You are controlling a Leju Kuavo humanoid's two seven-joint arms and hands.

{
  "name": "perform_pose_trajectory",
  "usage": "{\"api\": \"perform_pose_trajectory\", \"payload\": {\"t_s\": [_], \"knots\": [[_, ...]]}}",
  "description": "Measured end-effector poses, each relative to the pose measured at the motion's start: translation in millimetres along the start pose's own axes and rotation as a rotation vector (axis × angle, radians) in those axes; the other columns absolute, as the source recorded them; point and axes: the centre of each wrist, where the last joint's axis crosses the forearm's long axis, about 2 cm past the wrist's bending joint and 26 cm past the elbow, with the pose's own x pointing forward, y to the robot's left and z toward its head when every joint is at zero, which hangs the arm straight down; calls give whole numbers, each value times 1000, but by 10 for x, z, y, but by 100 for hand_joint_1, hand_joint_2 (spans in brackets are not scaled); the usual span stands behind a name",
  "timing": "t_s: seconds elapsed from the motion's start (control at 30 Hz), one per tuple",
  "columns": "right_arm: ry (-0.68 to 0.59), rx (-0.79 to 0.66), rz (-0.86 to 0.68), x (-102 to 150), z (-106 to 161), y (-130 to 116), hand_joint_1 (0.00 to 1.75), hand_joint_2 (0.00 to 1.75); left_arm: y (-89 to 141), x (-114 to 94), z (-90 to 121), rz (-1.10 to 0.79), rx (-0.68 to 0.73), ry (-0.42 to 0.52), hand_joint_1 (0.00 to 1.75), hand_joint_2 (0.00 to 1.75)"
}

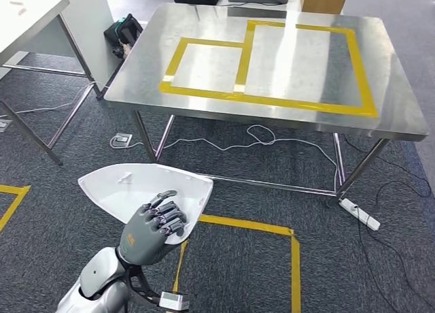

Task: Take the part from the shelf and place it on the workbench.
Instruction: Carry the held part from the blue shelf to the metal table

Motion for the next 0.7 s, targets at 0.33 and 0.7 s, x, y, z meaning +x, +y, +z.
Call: {"api": "perform_pose_trajectory", "payload": {"t_s": [0.33,0.7], "knots": [[2,2,0,-12,9,24,0,0,-24,-13,9,-23,-7,2,175,175],[-2,-1,5,-37,18,35,0,0,-78,-46,320,-17,-40,105,175,175]]}}
